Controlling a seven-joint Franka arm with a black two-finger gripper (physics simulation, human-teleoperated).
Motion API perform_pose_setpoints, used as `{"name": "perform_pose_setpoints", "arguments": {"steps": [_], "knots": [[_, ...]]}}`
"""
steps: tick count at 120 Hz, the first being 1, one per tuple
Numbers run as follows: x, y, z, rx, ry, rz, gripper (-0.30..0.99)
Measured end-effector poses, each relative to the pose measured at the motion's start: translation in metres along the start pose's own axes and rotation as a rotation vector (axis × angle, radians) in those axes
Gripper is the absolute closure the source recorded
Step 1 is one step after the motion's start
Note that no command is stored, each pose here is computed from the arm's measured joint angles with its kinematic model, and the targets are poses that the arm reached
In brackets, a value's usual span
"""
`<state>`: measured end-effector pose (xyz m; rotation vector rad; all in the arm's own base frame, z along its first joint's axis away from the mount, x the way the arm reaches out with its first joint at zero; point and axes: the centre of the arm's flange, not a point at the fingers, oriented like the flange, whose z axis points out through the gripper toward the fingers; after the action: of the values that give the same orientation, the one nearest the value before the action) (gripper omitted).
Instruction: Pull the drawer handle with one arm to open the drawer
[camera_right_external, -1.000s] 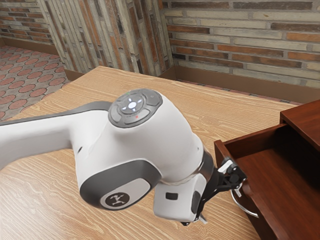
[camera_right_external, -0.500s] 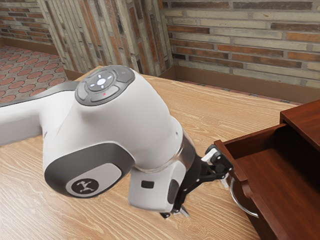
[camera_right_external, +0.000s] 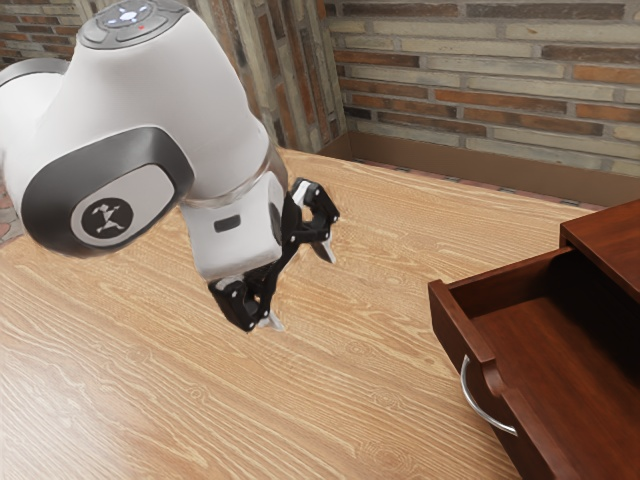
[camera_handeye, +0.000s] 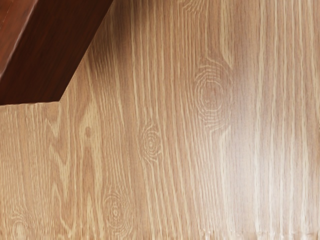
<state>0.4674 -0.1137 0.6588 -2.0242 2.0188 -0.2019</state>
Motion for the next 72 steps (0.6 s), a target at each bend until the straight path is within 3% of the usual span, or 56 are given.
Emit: {"name": "perform_pose_setpoints", "arguments": {"steps": [40,72], "knots": [[-0.125,-0.01,0.006,-0.101,-0.082,-0.483,0.0],[-0.151,-0.011,0.013,-0.138,-0.089,-0.631,0.0]]}}
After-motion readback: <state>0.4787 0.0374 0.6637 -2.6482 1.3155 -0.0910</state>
